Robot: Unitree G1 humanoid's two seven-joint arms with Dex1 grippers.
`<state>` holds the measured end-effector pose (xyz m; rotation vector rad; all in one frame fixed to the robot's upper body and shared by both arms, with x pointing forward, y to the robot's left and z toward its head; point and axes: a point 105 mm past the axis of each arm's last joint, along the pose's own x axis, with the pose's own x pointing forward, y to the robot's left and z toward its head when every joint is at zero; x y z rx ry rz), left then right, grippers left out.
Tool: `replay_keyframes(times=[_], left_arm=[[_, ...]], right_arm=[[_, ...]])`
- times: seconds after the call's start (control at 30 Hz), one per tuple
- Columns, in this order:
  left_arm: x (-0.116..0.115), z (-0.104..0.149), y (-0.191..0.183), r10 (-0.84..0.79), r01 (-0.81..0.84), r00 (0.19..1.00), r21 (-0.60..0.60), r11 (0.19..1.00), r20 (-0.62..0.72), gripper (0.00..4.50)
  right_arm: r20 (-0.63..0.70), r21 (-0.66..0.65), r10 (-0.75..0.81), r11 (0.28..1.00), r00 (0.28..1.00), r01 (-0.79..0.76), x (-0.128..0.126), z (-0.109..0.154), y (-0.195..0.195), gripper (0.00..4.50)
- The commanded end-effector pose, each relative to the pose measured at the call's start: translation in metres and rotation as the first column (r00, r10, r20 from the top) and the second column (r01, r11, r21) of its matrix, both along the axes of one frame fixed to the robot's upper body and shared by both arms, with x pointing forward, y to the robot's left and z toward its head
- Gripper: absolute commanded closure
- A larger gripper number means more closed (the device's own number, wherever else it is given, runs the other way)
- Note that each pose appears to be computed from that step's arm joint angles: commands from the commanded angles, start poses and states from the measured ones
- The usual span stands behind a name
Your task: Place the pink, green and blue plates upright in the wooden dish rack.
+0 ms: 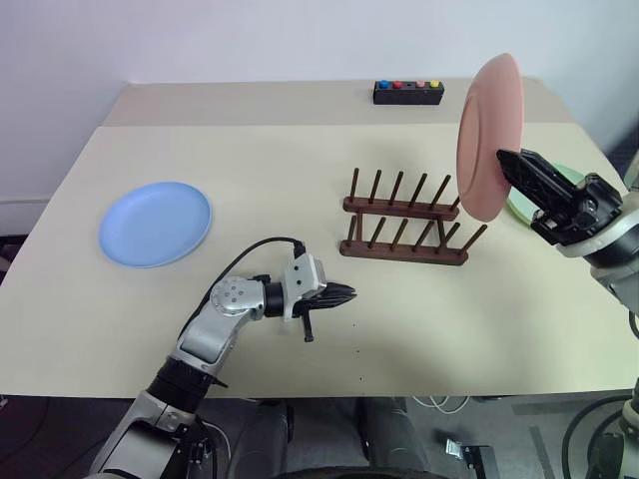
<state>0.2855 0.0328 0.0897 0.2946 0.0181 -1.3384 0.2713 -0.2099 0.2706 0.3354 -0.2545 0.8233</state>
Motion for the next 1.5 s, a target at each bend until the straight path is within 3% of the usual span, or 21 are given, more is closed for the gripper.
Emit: replay_keyframes(times=[0.03,0.8,0.9,1.13,1.5], left_arm=[[-0.001,0.013,-0.001,-0.005,0.006,0.999,-0.021,1.000,0.051,4.28],[-0.001,0.012,-0.002,-0.006,0.007,0.999,-0.016,1.000,0.051,4.28],[-0.001,0.012,-0.002,-0.007,0.007,0.999,-0.014,1.000,0.051,4.28],[-0.001,0.012,-0.002,-0.009,0.009,0.999,-0.013,1.000,0.052,4.28],[0.000,0.012,-0.003,-0.008,0.009,0.999,-0.011,1.000,0.051,4.28]], right_arm=[[0.018,0.024,0.006,1.000,1.000,-0.006,-0.001,0.004,-0.001,4.45],[-0.102,0.125,-0.007,0.992,0.995,0.020,0.011,-0.025,-0.020,4.45],[-0.112,0.129,-0.015,0.991,0.994,0.030,0.012,-0.028,-0.022,3.53],[-0.118,0.129,-0.073,0.988,0.990,0.089,0.017,-0.029,-0.029,0.02],[0.002,0.004,-0.248,0.969,0.969,0.248,0.014,-0.011,-0.055,0.02]])
